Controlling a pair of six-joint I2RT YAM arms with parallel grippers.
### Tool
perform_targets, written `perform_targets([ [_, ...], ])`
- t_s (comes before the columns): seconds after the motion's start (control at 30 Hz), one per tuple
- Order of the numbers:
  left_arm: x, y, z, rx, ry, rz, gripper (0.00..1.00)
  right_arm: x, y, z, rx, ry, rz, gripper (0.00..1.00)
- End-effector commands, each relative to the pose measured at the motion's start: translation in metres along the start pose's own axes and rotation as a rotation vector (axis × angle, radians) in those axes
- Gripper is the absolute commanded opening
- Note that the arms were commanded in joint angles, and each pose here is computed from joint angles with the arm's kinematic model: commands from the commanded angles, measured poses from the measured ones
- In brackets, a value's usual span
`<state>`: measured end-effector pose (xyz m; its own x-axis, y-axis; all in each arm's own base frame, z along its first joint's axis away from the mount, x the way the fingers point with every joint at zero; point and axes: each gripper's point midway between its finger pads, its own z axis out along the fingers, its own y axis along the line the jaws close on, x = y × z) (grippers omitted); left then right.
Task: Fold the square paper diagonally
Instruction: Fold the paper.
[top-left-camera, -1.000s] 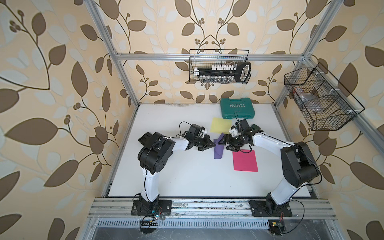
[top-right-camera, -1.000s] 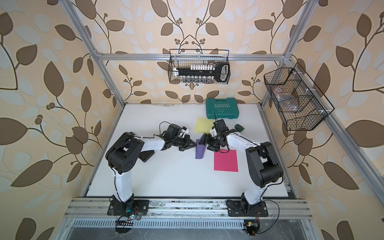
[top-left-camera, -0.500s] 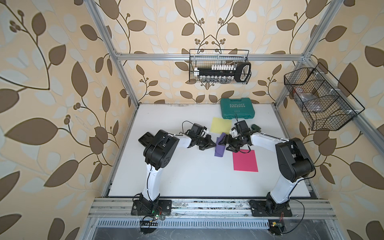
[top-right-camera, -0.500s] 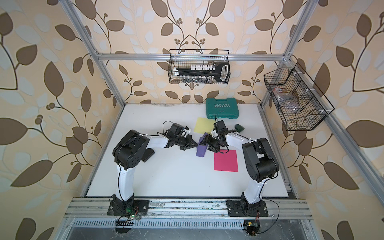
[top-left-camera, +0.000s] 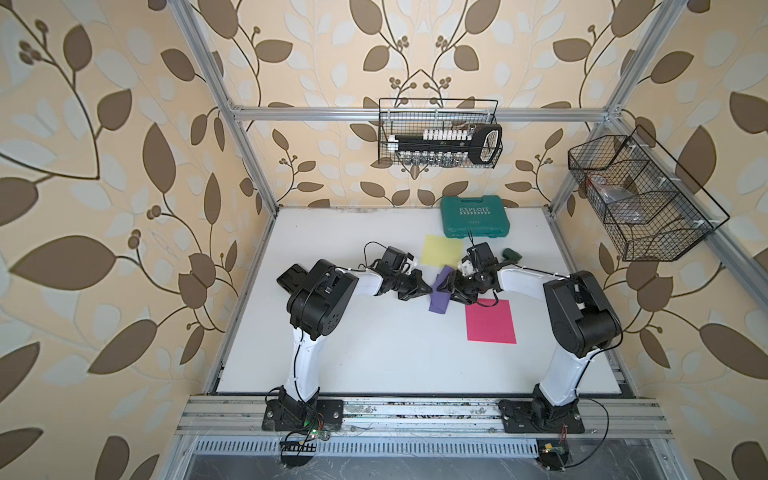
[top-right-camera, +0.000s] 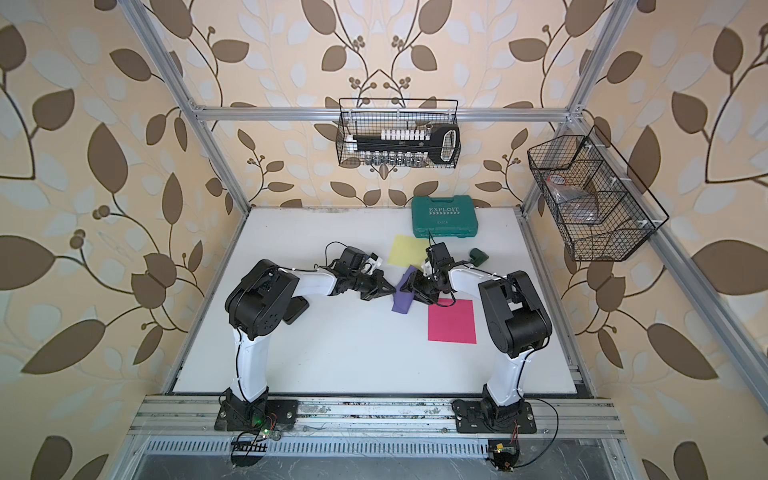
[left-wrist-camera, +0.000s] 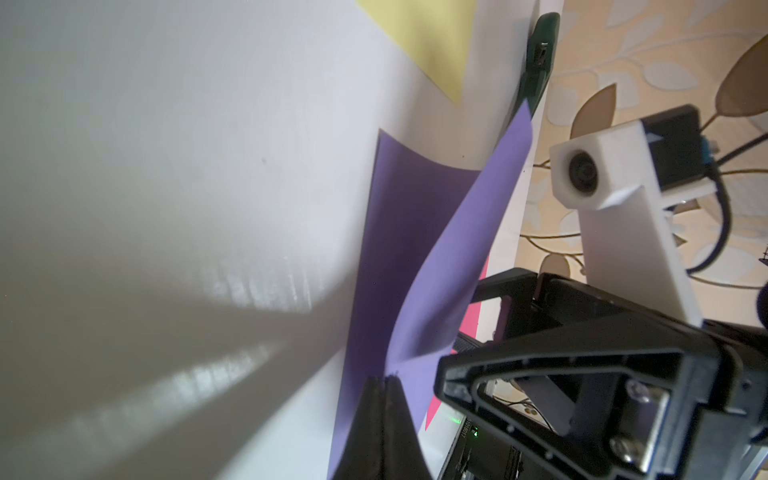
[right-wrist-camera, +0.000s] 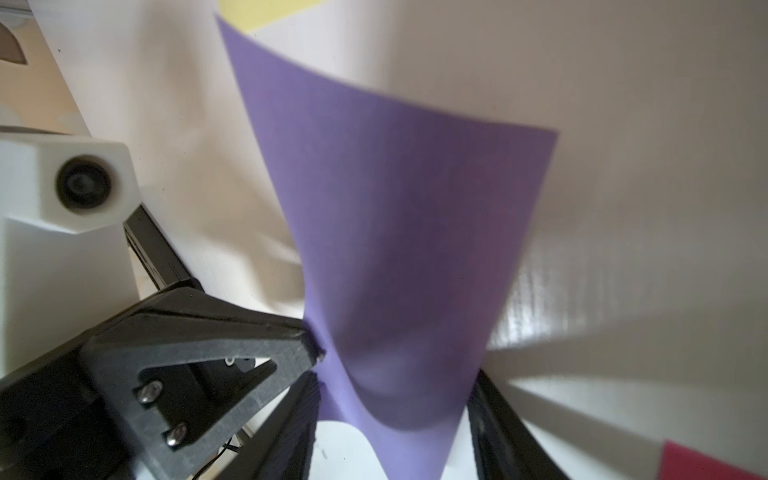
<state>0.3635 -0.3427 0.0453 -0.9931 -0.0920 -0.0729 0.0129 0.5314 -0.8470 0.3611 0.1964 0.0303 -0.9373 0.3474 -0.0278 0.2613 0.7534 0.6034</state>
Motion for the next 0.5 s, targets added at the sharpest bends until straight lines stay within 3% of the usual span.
perform_targets([
  [0.0, -0.004, -0.014, -0.002, 0.044, 0.010, 0.052, 0.00, 0.000, -0.004, 0.008, -0.007, 0.003, 0.005, 0.58],
  [0.47, -0.006, -0.005, 0.005, 0.023, 0.024, 0.043, 0.00, 0.000, 0.011, 0.016, -0.147, 0.012, -0.048, 0.44],
])
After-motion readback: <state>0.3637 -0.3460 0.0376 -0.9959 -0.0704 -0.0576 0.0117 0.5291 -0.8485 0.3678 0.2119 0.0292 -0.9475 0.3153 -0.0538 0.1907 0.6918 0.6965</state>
